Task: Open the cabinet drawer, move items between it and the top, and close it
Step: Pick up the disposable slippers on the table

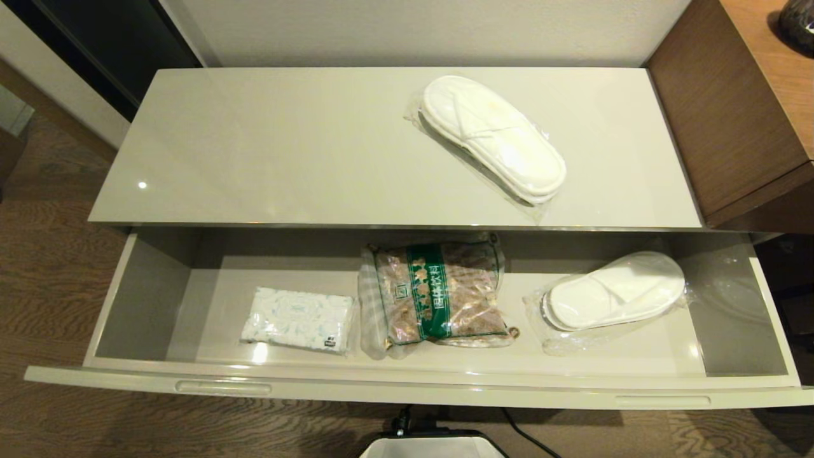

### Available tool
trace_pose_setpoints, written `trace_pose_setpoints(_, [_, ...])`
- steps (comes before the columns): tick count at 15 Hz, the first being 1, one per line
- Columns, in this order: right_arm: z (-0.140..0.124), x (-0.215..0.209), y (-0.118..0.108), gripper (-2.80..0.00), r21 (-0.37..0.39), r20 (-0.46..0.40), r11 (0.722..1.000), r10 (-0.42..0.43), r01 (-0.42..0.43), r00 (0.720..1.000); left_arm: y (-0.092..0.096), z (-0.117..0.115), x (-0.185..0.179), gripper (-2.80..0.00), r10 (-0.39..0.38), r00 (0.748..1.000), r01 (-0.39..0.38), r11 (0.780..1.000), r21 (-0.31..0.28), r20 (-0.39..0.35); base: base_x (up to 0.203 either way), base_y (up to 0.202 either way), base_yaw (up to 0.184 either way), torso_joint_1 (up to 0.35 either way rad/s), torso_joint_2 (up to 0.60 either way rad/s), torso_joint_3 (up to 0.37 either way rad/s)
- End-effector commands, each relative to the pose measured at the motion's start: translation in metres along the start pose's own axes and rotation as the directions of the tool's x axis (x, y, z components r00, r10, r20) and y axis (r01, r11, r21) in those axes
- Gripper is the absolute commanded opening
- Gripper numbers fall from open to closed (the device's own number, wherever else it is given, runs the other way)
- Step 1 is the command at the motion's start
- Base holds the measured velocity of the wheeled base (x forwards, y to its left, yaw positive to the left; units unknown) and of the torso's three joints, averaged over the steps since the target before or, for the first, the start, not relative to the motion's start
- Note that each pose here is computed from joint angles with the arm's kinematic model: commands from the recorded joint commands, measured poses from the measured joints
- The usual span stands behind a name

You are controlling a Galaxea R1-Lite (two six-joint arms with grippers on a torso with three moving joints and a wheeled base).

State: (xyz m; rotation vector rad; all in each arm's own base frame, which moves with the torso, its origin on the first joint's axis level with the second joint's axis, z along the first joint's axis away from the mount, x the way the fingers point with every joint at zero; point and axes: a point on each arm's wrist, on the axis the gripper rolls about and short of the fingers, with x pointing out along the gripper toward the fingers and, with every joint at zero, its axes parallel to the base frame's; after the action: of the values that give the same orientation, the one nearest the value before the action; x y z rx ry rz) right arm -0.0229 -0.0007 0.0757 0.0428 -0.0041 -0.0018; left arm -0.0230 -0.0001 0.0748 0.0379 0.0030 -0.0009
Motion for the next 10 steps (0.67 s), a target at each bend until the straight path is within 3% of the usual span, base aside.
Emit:
trace_pose_setpoints(1, [-0.0013,-0.0014,-0.0001,-2.8,-0.001,0.019,1.0,0.001,-0.001,1.0,0.0,-0.0004,0.0003,-2.8,0.001,1.0,-0.001,1.0,0.0,-0.005,0.0,0.0,0.0,0.0,0.0,0.0])
trace_pose_setpoints(10, [0.0045,-0.0034,0.0001,-2.8,-0.009,0.038,1.0,-0.001,0.001,0.999,0.0,-0.0004,0.0003,-2.8,-0.001,1.0,0.001,1.0,0.0,-0.005,0.0,0.0,0.0,0.0,0.0,0.0])
